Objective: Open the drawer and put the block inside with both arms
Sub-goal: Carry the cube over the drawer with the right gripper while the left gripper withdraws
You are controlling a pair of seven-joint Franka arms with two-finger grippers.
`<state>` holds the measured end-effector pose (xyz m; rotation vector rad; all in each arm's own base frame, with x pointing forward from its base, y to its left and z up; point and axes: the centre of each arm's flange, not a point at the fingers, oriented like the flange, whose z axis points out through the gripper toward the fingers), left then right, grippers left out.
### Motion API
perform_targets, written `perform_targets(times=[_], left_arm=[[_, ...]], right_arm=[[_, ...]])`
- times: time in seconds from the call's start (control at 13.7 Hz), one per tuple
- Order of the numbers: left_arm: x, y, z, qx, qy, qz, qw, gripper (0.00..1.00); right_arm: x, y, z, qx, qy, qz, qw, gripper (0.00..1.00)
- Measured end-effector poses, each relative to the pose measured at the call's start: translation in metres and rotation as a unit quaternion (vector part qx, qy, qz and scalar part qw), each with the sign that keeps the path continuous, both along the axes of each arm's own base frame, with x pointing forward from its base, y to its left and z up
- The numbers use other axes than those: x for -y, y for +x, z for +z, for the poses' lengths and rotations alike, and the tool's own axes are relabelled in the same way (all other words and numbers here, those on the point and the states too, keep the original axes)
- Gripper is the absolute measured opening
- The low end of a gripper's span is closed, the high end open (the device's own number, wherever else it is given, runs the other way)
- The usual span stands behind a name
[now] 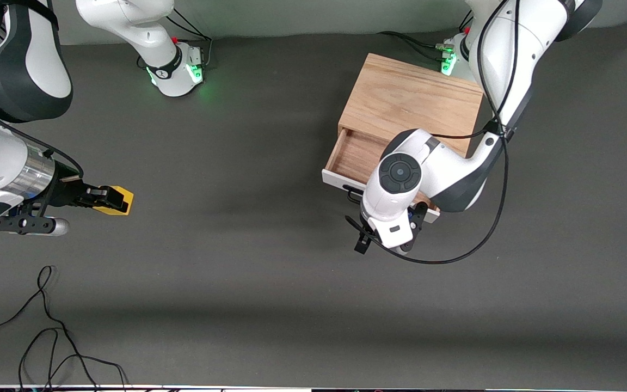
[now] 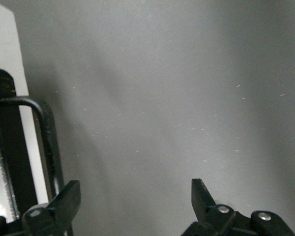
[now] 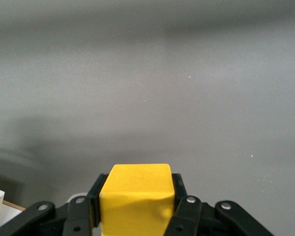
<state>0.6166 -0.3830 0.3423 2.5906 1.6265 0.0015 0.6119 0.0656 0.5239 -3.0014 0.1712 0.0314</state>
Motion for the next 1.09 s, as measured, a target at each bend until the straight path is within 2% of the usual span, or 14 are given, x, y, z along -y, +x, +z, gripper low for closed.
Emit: perform_targets(times=[0.22,0.36,0.51,0.66,0.8,0.95,1.09], left_arm=[[-0.045,0.023,0.059,-0.014,0.03,-0.044,0.998,1.0],[-0.094,0.027,0.105,-0.043,0.036,-0.097,0.994,1.0],[-0.161,0.021,0.15,-0.083,0.028,-0.174,0.981,1.0],[-0.233,0.013,0.186,-0.109,0.018,-0.258,0.96,1.0],[-0.291,0.002,0.21,-0.12,0.01,-0.337,0.934,1.0],[-0.328,-0.011,0.223,-0.121,0.004,-0.408,0.905,1.0],[-0.346,-0.023,0.228,-0.122,0.005,-0.452,0.884,1.0]], right_arm=[[-0.02,-0.002,-0.001,-0.001,0.0,0.012,1.0,0.56],[-0.035,-0.005,-0.001,-0.005,-0.001,0.001,1.0,0.56],[-0.068,-0.009,0.0,-0.006,-0.003,-0.006,1.0,0.56],[-0.118,-0.016,0.0,-0.005,-0.02,-0.02,1.0,0.56],[-0.176,-0.027,-0.008,-0.009,-0.033,-0.033,0.999,0.56],[-0.234,-0.038,-0.02,-0.016,-0.04,-0.047,0.998,0.56],[-0.288,-0.049,-0.03,-0.025,-0.048,-0.07,0.996,0.56]])
